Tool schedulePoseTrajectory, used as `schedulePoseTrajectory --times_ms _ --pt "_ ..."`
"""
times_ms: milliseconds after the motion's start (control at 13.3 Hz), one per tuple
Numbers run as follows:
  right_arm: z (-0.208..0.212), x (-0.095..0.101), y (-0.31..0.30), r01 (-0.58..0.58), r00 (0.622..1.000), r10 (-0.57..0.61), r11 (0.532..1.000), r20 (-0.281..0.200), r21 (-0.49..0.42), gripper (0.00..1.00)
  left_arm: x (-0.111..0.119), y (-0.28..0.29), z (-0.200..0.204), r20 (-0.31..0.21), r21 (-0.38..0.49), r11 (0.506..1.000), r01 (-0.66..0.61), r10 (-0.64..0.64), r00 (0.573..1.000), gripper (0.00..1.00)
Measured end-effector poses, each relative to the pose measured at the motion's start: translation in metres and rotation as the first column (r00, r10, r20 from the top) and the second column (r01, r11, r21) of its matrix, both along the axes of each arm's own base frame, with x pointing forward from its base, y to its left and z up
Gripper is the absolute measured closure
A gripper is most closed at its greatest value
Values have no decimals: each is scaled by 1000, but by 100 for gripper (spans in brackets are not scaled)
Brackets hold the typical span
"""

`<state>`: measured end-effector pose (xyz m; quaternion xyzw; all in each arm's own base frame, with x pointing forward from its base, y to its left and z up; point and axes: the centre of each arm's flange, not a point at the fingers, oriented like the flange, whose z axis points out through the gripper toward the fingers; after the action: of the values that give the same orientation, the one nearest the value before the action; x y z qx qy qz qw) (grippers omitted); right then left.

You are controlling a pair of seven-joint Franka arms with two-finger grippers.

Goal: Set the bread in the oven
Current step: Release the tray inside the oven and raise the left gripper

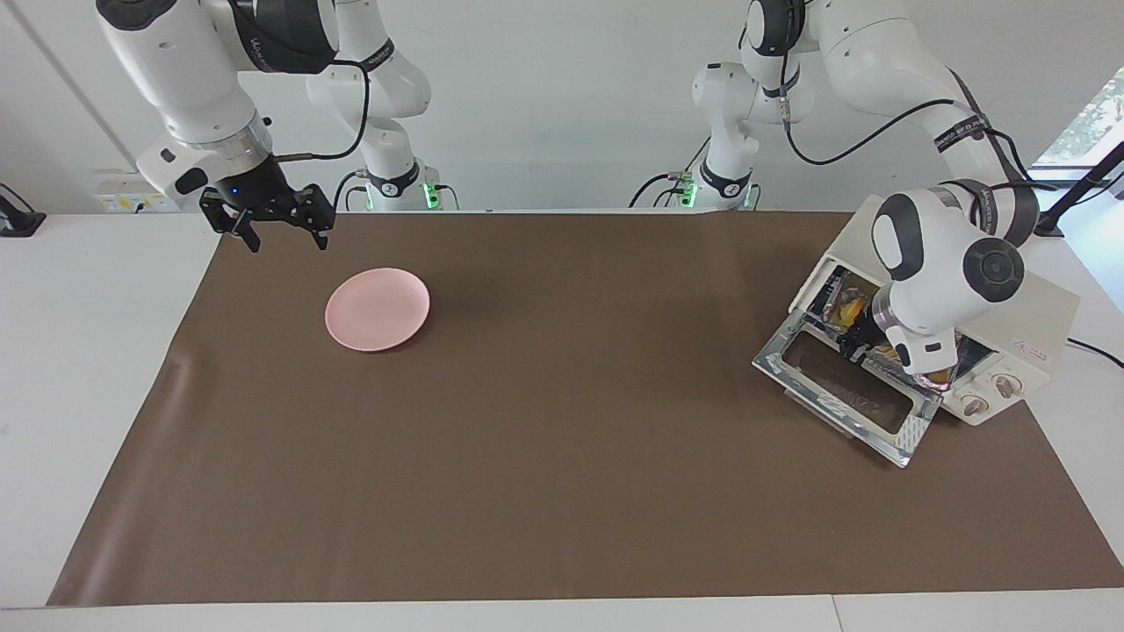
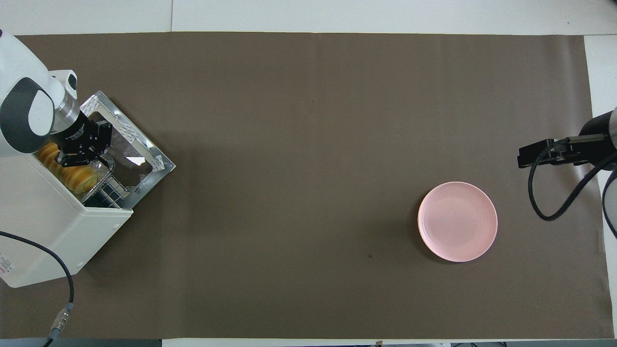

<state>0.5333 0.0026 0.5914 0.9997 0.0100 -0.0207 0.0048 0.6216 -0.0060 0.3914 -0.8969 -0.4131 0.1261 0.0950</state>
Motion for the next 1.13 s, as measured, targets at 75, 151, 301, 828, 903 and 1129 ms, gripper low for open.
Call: schedulePoseTrajectory --times_ms 75,151,301,828,903,1129 --pt "0 0 0 0 1000 0 1000 0 0 0 -1 -1 -2 -1 -1 1000 2 -2 1000 98" --pt "0 0 0 0 1000 0 1000 0 0 0 -3 -1 -5 2 -2 1000 2 -2 1000 98" --pt "0 0 0 0 1000 0 1000 0 0 0 -8 1 -9 14 5 1000 9 -9 1000 98" --pt "0 0 0 0 1000 0 1000 0 0 0 -18 7 -7 20 2 999 45 -45 999 98" --pt "0 0 0 0 1000 0 1000 0 0 0 -18 7 -7 19 2 999 48 -48 999 98" --pt "0 0 0 0 1000 0 1000 0 0 0 -20 8 -7 17 -1 998 57 -57 998 98"
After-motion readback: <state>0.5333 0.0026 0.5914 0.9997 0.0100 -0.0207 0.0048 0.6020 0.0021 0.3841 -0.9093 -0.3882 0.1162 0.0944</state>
